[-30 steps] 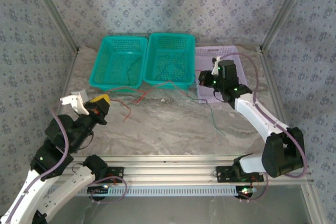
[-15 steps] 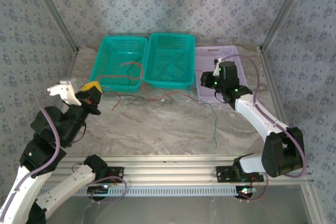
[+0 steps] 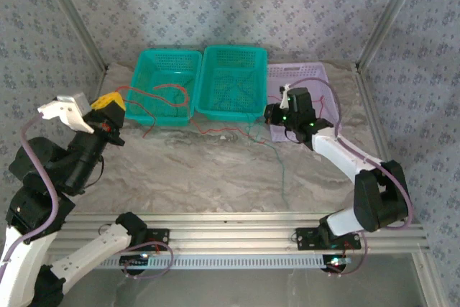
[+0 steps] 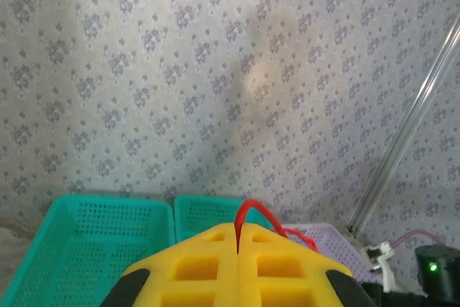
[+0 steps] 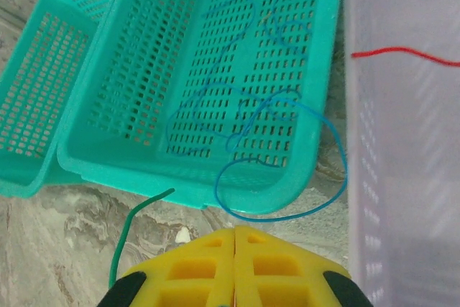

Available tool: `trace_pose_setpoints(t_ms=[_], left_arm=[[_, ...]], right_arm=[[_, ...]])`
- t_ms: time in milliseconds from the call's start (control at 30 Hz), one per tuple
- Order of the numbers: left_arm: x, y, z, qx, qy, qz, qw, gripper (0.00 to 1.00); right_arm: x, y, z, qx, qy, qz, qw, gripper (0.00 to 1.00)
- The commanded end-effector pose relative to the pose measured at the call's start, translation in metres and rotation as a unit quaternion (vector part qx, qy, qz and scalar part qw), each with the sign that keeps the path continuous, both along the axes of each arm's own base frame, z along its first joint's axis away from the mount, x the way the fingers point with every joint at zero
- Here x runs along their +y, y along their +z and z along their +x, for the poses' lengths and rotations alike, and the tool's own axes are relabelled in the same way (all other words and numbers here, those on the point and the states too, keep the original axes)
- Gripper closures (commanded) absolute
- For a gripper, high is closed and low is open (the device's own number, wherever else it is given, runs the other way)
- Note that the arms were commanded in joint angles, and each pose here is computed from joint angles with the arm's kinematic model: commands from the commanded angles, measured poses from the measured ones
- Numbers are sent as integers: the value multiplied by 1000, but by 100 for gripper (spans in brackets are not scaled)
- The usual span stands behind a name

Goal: Untangle the cables

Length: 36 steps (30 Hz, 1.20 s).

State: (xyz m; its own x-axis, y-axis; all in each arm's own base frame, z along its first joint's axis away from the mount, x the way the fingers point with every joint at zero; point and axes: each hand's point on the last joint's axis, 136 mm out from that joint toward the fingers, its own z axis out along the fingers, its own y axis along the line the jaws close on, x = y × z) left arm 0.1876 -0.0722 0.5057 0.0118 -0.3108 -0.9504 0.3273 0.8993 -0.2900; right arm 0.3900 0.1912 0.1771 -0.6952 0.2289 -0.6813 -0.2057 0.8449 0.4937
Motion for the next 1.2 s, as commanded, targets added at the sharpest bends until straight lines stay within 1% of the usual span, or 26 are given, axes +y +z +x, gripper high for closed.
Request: trace_pose_setpoints(t_ms=[0, 67, 167, 267, 367, 533, 600, 700, 833, 967, 1167], left_arm=[[-2, 2, 5, 1, 6, 18, 1000, 100], [-1, -4, 6, 12, 8, 24, 1000, 100], [9, -12, 0, 28, 21, 34, 999, 100], [18, -24, -7, 46, 32, 46, 997, 100], [23, -39, -13, 64, 33, 50, 996, 100], [29, -47, -20, 71, 33, 43, 996, 100], [27, -51, -18, 81, 31, 44, 995, 100], [21, -58, -15, 91, 22, 42, 995, 100], [15, -66, -12, 104, 15, 35, 994, 100], [9, -77, -6, 119, 10, 31, 992, 100], [-1, -83, 1, 128, -1, 23, 992, 100]], right_arm=[[31, 1, -6, -18, 62, -8, 998, 100], [51, 3, -13, -27, 100, -12, 995, 100], [75, 5, -24, -46, 146, -44, 987, 100], [89, -2, -27, -51, 166, -77, 982, 100], [99, -13, -26, -37, 179, -76, 980, 100], [116, -20, -27, -27, 202, -65, 977, 99], [124, -12, -31, -36, 216, -57, 974, 92], [131, 6, -38, -57, 233, -48, 970, 77], [136, 27, -48, -84, 254, -39, 963, 70], [140, 48, -60, -112, 275, -20, 955, 60], [148, 62, -69, -125, 305, 14, 944, 54]])
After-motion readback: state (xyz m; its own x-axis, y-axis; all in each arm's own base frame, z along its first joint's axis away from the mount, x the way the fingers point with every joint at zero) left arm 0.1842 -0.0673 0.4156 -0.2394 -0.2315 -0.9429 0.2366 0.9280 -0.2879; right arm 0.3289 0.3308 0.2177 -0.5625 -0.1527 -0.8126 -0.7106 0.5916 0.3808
